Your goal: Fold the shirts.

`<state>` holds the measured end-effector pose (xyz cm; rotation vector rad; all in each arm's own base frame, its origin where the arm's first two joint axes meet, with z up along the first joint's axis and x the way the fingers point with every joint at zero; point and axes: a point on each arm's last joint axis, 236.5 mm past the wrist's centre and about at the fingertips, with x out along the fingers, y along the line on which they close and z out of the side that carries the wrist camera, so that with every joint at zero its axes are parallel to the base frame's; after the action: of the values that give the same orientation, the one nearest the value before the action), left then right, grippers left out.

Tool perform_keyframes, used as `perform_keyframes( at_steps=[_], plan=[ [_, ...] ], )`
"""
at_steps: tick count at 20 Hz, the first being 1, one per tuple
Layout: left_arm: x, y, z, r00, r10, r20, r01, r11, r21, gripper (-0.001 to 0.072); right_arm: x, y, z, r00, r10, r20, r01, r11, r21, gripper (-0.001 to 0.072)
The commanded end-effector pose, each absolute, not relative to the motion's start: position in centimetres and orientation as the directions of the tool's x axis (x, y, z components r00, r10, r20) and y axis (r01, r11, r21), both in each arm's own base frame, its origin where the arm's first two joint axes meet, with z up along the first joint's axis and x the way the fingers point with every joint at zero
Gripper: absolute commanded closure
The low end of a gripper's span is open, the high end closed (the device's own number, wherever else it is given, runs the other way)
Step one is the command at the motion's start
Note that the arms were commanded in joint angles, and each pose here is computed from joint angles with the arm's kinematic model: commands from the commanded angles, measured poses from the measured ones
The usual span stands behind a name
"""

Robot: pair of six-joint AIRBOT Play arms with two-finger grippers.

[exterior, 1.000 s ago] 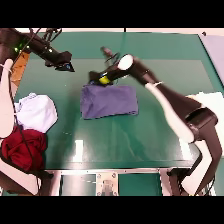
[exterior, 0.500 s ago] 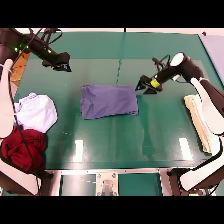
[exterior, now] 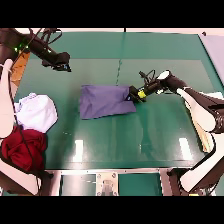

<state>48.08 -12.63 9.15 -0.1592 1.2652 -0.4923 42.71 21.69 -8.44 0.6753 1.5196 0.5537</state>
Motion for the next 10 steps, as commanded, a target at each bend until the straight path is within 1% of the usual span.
perform_keyframes(
  at_steps=[1,3,6,8,10],
  plan=[
    [48.0,-12.6,9.1,0.212,-0.438,-0.874,0.260,0.887,-0.382,0.0688,44.3,24.9,-3.8,0.030,0.808,-0.589,0.009,0.589,0.808,0.0696],
    [47.9,-12.6,9.1,0.207,-0.438,-0.875,0.260,0.887,-0.382,0.0687,46.4,23.6,1.6,0.091,0.823,-0.560,-0.054,0.566,0.823,0.0696],
    [47.7,-12.6,9.1,0.198,-0.438,-0.877,0.261,0.886,-0.384,0.0688,48.7,17.7,10.6,0.257,0.814,-0.521,-0.085,0.556,0.827,0.0696],
    [47.5,-12.6,9.0,0.187,-0.437,-0.880,0.261,0.885,-0.385,0.0687,49.2,12.2,15.1,0.381,0.771,-0.510,-0.049,0.567,0.822,0.0696],
    [47.5,-12.6,9.0,0.187,-0.437,-0.880,0.261,0.885,-0.385,0.0688,49.0,5.7,17.7,0.503,0.689,-0.521,0.015,0.596,0.803,0.0696]
  ],
)
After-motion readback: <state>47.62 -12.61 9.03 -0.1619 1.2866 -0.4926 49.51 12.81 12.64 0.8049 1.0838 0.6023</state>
